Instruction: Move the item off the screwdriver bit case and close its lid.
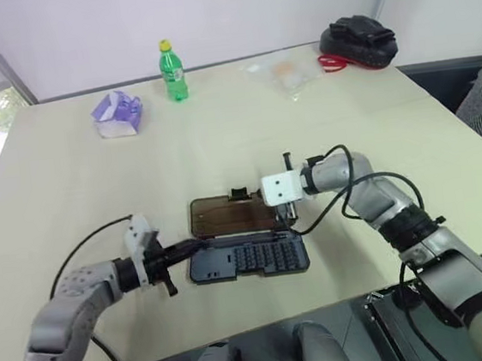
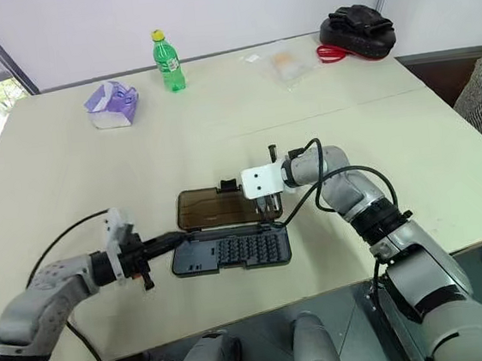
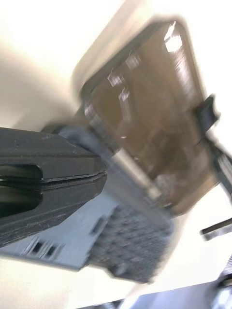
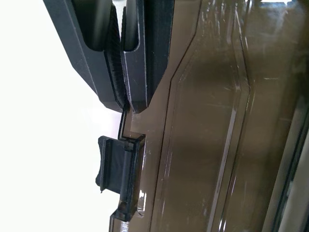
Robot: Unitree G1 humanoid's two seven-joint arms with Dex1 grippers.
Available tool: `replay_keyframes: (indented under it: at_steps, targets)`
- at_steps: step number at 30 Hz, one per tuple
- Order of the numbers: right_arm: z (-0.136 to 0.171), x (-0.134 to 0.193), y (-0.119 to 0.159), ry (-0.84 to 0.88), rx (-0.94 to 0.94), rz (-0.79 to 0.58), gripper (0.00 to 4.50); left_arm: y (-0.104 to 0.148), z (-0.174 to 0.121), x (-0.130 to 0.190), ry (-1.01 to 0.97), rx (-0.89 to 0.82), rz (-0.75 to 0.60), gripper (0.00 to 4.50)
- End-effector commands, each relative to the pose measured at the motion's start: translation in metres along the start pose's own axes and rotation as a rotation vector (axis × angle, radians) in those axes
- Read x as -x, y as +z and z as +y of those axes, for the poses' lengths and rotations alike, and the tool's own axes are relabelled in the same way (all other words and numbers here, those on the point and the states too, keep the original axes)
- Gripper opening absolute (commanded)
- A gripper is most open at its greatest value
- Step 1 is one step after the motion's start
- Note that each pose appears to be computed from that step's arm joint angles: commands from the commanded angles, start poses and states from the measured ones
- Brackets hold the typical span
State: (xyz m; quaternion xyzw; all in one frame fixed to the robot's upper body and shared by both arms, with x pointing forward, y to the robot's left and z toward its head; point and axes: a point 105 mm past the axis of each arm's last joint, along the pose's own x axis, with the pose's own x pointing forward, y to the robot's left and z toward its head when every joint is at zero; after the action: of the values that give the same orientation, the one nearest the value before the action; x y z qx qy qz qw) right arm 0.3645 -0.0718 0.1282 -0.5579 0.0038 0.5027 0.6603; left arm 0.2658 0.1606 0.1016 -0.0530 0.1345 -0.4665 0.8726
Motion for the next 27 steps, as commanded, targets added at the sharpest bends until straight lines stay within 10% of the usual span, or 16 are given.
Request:
replay_keyframes:
  at_steps: [1, 10, 27]
  targets:
    - [-0.016, 0.014, 0.016, -0.132, 0.060, -0.022, 0.02, 0.028, 0.007, 0.009, 0.041, 0.037, -0.112, 0.00]
    - [-0.019, 0.028, 0.040, -0.226, 0.157, -0.038, 0.02, 0.069, 0.051, 0.029, 0.206, 0.099, -0.275, 0.00]
    - [-0.010, 0.038, 0.049, -0.231, 0.214, -0.025, 0.02, 0.020, 0.057, -0.031, 0.081, 0.098, -0.087, 0.00]
